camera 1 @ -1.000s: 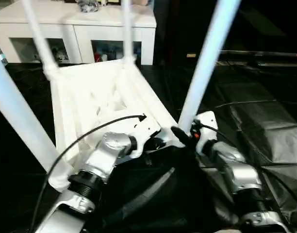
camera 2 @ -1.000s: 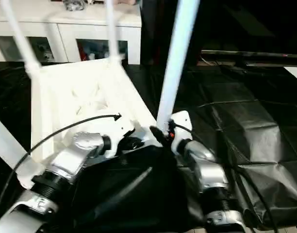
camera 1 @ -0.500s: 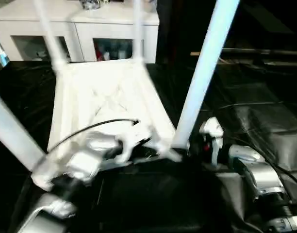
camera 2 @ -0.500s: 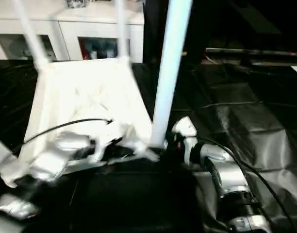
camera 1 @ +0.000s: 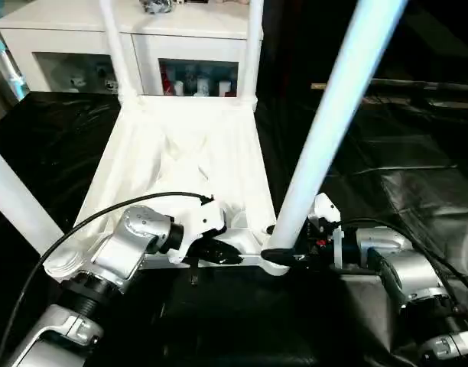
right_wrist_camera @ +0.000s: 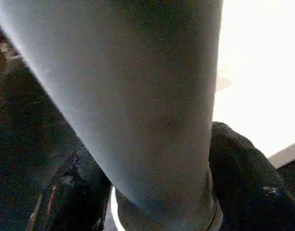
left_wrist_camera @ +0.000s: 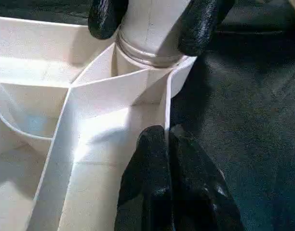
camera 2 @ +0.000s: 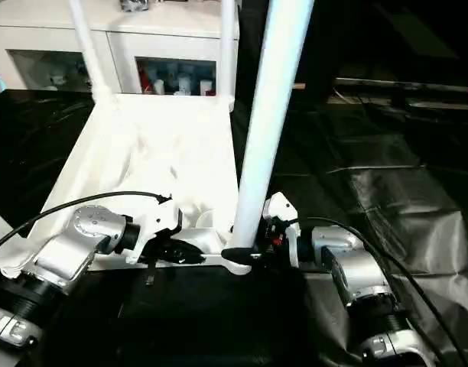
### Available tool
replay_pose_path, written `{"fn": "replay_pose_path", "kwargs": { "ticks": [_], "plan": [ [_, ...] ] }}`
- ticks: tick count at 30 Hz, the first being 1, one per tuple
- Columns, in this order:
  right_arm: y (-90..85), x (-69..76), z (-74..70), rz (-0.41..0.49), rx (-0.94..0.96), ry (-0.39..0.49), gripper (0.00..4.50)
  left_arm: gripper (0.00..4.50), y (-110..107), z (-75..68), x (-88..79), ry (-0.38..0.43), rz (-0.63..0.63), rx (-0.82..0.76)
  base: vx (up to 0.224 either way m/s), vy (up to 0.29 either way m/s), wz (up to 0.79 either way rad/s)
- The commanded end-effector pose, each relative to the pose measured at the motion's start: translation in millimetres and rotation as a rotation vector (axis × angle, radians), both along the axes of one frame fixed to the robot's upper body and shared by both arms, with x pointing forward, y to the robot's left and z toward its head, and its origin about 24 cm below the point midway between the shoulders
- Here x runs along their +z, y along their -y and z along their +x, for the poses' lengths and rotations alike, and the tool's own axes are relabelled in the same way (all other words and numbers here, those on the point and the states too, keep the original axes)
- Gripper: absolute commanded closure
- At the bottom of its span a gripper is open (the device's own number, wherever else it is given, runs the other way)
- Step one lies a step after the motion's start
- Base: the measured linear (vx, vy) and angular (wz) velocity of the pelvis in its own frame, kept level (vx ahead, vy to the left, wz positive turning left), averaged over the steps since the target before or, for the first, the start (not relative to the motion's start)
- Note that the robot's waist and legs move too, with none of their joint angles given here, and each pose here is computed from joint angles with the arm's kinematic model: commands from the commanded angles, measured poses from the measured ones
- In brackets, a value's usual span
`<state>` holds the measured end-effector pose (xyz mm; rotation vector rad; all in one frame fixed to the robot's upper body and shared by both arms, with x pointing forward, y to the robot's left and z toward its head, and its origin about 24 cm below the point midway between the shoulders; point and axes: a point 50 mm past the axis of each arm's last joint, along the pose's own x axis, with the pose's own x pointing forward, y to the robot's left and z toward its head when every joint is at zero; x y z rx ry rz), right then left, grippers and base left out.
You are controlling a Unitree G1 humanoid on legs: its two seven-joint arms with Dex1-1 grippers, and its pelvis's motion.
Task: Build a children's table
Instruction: Rotate leg to tighten
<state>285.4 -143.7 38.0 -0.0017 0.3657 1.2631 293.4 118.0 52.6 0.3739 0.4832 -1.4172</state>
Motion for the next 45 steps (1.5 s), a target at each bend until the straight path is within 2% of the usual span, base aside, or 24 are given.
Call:
{"fn": "replay_pose_path", "kwargs": {
  "ticks": [1,2,4,6,7,9,10,13,15,17,19,21,22,23,24,26,29,33,36,39,42,43,44,45],
  "plan": [
    [-12.1,-13.6,-5.2,-0.004,-0.02,-0.05,1.99,4.5,2.5,10.0,4.4,0.055,0.007,0.088,0.0,0.0,0.0],
    [-12.2,-14.0,-4.8,-0.006,-0.027,-0.049,1.99,4.5,2.7,10.3,4.3,0.057,0.007,0.092,0.0,0.0,0.0],
    [-17.5,-28.1,6.2,-0.056,-0.264,-0.027,2.1,4.5,8.9,22.9,3.0,0.096,-0.006,0.257,0.0,0.0,0.0],
    [-19.2,-31.8,7.7,-0.064,-0.316,-0.031,2.13,4.5,11.1,26.2,2.5,0.102,-0.012,0.306,-0.027,0.003,-0.04],
    [-25.3,-38.1,9.8,-0.067,-0.421,-0.053,2.16,4.5,17.5,33.5,0.8,0.118,-0.025,0.422,0.0,0.0,0.0],
    [-30.2,-39.5,10.4,-0.065,-0.457,-0.055,2.2,4.5,21.6,35.1,-0.3,0.12,-0.03,0.46,0.0,0.0,0.0],
    [-43.2,-41.3,12.5,-0.073,-0.518,-0.062,2.2,4.5,33.8,35.4,-1.8,0.126,-0.038,0.498,0.0,0.0,0.0],
    [-51.8,-41.2,14.8,-0.082,-0.545,-0.059,2.2,4.5,43.9,33.6,-2.1,0.126,-0.05,0.499,0.0,0.0,0.0],
    [-58.7,-36.0,15.5,-0.041,-0.501,-0.04,1.68,4.5,52.8,29.6,-2.2,0.125,-0.061,0.453,0.0,0.0,0.0],
    [-61.2,-29.6,16.2,0.029,-0.463,-0.051,1.66,4.5,58.8,26.1,-1.4,0.125,-0.075,0.395,0.0,0.0,0.0],
    [-60.9,-27.5,16.7,0.043,-0.456,-0.047,1.49,4.5,59.8,25.6,-1.2,0.124,-0.076,0.384,0.0,0.0,0.0],
    [-41.1,-17.7,16.6,0.045,-0.402,0.018,1.32,4.5,57.5,23.1,1.1,0.136,-0.084,0.333,0.0,0.0,0.0],
    [-41.1,-17.7,16.6,0.045,-0.402,0.018,1.32,4.5,57.5,23.1,1.1,0.136,-0.084,0.333,0.0,0.0,0.0],
    [-31.1,-14.2,16.2,0.046,-0.393,0.031,1.32,4.5,56.9,22.2,1.8,0.138,-0.088,0.321,0.0,0.0,0.0],
    [-17.8,-10.2,17.0,0.042,-0.402,0.05,1.32,4.5,56.0,21.4,2.0,0.135,-0.087,0.316,0.0,0.0,0.0],
    [23.7,1.6,23.1,0.033,-0.501,0.086,1.32,4.5,55.0,19.3,2.8,0.135,-0.096,0.306,0.0,0.0,0.0],
    [51.4,12.0,23.4,0.035,-0.543,0.105,1.32,4.5,53.9,17.6,2.8,0.134,-0.101,0.303,0.0,0.0,0.0],
    [97.7,30.0,7.6,-0.027,-0.482,0.141,1.32,4.5,52.8,6.3,2.3,0.12,-0.143,0.252,0.0,0.0,0.0],
    [105.5,34.4,0.0,-0.033,-0.456,0.137,1.32,4.5,50.8,2.8,0.9,0.129,-0.145,0.251,0.0,0.0,0.0],
    [104.9,35.0,-6.9,-0.022,-0.415,0.113,1.32,4.5,49.7,2.4,3.0,0.153,-0.166,0.275,0.0,0.0,0.0],
    [89.8,27.9,-20.2,0.004,-0.302,0.054,1.32,4.5,50.0,-2.4,15.5,0.192,-0.241,0.297,0.0,0.0,0.0],
    [88.5,27.4,-20.7,0.006,-0.295,0.051,1.21,4.22,49.9,-3.1,16.1,0.194,-0.243,0.296,0.0,0.0,0.0],
    [78.8,23.2,-23.6,0.018,-0.26,0.034,1.19,4.06,48.2,-8.2,19.0,0.196,-0.244,0.297,0.0,0.0,0.0],
    [78.4,23.0,-23.7,0.018,-0.259,0.033,1.19,4.06,48.1,-8.4,19.1,0.196,-0.244,0.298,0.0,0.0,0.0]
  ]
}}
